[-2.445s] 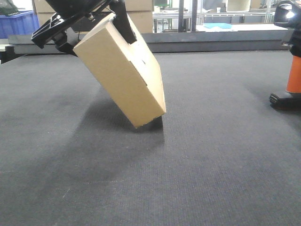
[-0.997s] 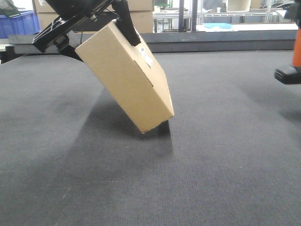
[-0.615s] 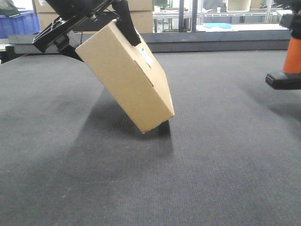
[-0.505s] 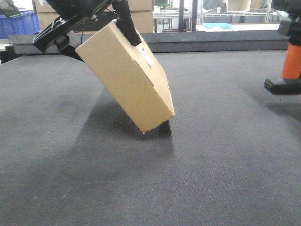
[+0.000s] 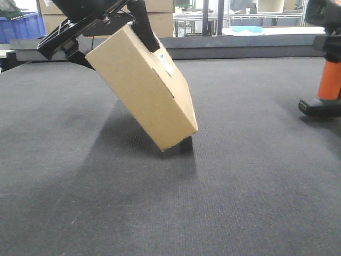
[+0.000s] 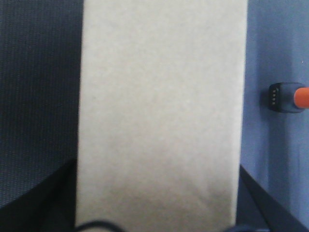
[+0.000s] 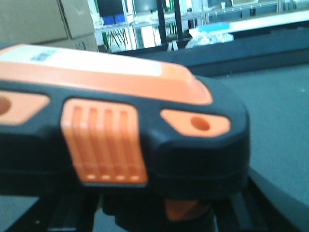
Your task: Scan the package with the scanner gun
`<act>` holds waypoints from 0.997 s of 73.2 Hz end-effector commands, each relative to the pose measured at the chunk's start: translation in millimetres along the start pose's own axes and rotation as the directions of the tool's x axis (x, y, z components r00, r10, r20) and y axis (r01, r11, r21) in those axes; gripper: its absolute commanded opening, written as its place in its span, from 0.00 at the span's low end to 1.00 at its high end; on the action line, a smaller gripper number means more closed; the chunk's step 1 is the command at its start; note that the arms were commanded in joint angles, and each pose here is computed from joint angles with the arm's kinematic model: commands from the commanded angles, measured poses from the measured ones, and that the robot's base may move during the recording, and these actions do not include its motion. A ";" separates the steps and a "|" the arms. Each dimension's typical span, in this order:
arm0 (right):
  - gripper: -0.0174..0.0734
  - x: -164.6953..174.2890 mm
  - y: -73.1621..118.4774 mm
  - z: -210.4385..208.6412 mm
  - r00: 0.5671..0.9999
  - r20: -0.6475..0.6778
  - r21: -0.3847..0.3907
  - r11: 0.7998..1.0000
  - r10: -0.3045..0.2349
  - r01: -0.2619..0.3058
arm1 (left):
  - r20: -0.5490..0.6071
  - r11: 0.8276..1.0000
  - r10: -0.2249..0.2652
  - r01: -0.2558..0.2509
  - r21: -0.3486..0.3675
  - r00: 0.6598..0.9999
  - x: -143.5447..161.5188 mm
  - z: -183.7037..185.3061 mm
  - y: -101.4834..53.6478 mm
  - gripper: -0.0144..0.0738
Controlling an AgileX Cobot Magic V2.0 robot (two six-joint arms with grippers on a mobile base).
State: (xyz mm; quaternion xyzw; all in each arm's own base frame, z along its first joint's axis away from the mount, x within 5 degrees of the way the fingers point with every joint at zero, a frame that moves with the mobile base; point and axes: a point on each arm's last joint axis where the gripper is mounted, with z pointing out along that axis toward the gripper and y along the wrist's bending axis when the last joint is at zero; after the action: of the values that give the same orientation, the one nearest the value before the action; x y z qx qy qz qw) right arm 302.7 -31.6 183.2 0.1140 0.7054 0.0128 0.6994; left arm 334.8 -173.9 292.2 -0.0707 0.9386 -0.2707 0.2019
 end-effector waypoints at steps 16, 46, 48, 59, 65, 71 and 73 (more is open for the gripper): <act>0.57 -8.4 2.2 4.0 0.999 0.044 -0.007 1.000 0.004 -0.004 | 0.005 1.000 -0.009 0.008 0.017 1.000 1.0 -2.0 -3.9 0.04; 0.75 -0.5 1.6 4.0 0.999 -0.043 -0.001 1.000 0.000 0.000 | 0.005 1.000 -0.009 0.008 0.017 1.000 1.0 -2.0 -3.9 0.04; 0.76 -0.5 1.6 3.8 0.999 -0.047 0.000 1.000 0.000 0.000 | 0.005 1.000 -0.009 0.008 0.017 1.000 1.0 -2.0 -3.9 0.04; 0.81 2.1 3.1 3.1 0.997 -0.077 -0.017 1.000 -0.014 0.013 | 0.005 1.000 -0.009 0.008 0.017 1.000 1.0 -2.0 -3.9 0.04; 0.81 4.5 5.1 2.8 0.994 -0.102 -0.041 0.999 -0.033 0.029 | 0.005 1.000 -0.009 0.008 0.017 1.000 1.0 -2.0 -3.9 0.04; 0.81 7.1 6.4 2.4 0.990 -0.130 -0.058 0.997 -0.049 0.042 | 0.005 1.000 -0.009 0.008 0.017 1.000 1.0 -2.0 -3.9 0.04; 0.81 7.4 6.7 2.4 0.990 -0.133 -0.062 0.997 -0.052 0.044 | 0.006 1.000 -0.007 0.007 0.016 1.000 0.9 -2.0 -3.8 0.04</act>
State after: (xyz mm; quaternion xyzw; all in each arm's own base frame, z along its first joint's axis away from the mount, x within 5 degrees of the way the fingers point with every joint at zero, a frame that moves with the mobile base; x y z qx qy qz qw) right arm 305.8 -27.0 173.8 0.0908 0.7524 0.0209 0.6521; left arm 334.6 -173.9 292.1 -0.0705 0.9389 -0.2704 0.2010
